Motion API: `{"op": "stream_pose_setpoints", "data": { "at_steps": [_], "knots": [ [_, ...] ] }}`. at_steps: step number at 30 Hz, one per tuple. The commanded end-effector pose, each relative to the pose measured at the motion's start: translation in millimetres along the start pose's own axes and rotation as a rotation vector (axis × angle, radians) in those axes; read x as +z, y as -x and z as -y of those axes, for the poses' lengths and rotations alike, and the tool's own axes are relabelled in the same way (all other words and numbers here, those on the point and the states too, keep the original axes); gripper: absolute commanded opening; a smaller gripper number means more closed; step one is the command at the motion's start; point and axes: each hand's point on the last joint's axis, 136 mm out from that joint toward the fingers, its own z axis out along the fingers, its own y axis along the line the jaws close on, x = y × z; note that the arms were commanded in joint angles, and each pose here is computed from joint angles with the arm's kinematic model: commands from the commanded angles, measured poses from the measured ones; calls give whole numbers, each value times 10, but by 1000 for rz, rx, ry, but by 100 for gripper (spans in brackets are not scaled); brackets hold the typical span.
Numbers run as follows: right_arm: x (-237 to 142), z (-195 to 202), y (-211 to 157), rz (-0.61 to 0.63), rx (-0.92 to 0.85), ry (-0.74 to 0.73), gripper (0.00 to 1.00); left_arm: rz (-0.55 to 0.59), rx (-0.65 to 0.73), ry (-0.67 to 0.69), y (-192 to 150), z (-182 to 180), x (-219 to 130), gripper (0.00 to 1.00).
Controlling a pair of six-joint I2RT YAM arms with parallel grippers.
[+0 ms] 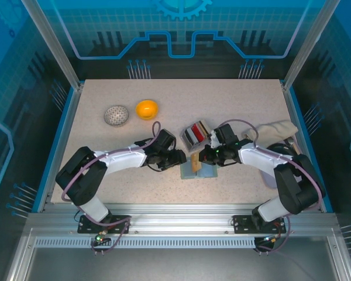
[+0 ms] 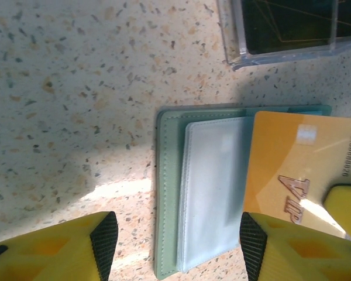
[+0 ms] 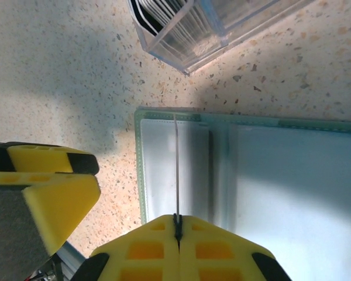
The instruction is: Put the credit cards into the card holder
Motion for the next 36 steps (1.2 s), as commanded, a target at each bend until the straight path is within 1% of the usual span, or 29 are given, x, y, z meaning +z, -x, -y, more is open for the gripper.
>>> {"op": "stream_pose_setpoints", "data": {
  "at_steps": [1, 7, 12, 17, 23, 25, 31, 36],
  "knots": [
    [-164, -30, 55, 30, -7, 48, 5, -22, 27, -32, 9, 116, 56, 60],
    [-104, 100, 18, 10, 0, 47, 5, -87, 22, -7, -50, 91, 199, 57],
    [17, 203, -35, -10, 22, 40, 5, -108, 12, 8, -74, 50, 270, 54],
    [103, 286, -97, -27, 30, 32, 5, -131, 8, 30, -108, -8, 331, 48],
    [177, 247, -151, -41, 35, 96, 5, -154, -4, 47, -165, -97, 404, 41],
    [197, 258, -176, -46, 37, 96, 5, -155, -7, 51, -173, -118, 414, 39],
    [223, 249, -235, -58, 28, 122, 5, -155, -8, 54, -177, -135, 415, 36],
    [251, 235, -211, -37, 69, 141, 5, -157, -12, 58, -183, -141, 415, 35]
  ]
}}
